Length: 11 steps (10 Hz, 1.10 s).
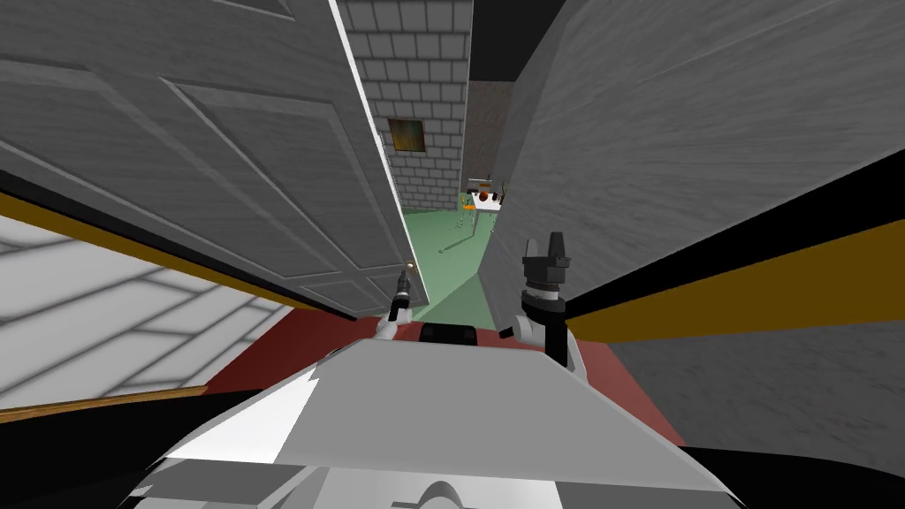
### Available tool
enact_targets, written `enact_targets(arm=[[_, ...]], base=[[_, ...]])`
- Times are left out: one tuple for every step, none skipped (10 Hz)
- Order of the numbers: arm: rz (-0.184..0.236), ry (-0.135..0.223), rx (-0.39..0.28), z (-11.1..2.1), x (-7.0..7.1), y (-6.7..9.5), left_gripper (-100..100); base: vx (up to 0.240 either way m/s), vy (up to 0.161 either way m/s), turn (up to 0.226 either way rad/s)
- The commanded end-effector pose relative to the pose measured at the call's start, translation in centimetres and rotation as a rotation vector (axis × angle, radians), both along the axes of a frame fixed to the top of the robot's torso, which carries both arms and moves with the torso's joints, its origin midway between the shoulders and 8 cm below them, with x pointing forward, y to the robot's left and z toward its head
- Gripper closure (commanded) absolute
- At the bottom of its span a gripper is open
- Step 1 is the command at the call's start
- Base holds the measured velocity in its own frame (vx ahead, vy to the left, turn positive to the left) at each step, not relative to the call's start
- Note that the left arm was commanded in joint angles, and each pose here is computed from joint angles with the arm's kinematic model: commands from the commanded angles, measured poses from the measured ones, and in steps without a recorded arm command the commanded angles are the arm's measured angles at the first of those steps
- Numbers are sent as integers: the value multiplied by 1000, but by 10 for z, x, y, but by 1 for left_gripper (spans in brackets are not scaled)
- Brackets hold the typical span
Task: Push the door open
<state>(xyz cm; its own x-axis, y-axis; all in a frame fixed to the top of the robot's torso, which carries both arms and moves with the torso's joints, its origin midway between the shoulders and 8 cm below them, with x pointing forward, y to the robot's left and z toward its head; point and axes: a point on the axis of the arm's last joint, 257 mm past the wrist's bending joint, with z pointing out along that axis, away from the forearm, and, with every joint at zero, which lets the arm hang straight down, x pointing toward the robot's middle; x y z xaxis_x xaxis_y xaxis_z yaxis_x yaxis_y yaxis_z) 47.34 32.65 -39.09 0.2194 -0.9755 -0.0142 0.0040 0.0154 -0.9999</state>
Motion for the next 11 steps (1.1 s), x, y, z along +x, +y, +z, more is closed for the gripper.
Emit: enact_targets(arm=[[5, -3, 1, 0, -1, 3, -100], [8, -4, 1, 0, -2, 3, -100], [12, -6, 0, 0, -3, 4, -100], [14, -7, -2, 0, -4, 3, -100], [12, -6, -1, 0, -3, 3, -100], [12, -6, -1, 0, -3, 3, 100], [12, -6, -1, 0, -3, 3, 100], [12, -6, -1, 0, -3, 3, 100], [12, -6, -1, 0, -3, 3, 100], [12, -6, -1, 0, -3, 3, 100], [12, -6, -1, 0, -3, 3, 100]], base=[[228, 44, -26], [225, 33, -33], [218, 43, -47], [203, 32, -34], [84, 10, 7], [-17, -4, -2], [-32, -4, -10], [-21, -1, -5], [-12, -2, 0], [-6, -2, 2], [0, 0, 0]])
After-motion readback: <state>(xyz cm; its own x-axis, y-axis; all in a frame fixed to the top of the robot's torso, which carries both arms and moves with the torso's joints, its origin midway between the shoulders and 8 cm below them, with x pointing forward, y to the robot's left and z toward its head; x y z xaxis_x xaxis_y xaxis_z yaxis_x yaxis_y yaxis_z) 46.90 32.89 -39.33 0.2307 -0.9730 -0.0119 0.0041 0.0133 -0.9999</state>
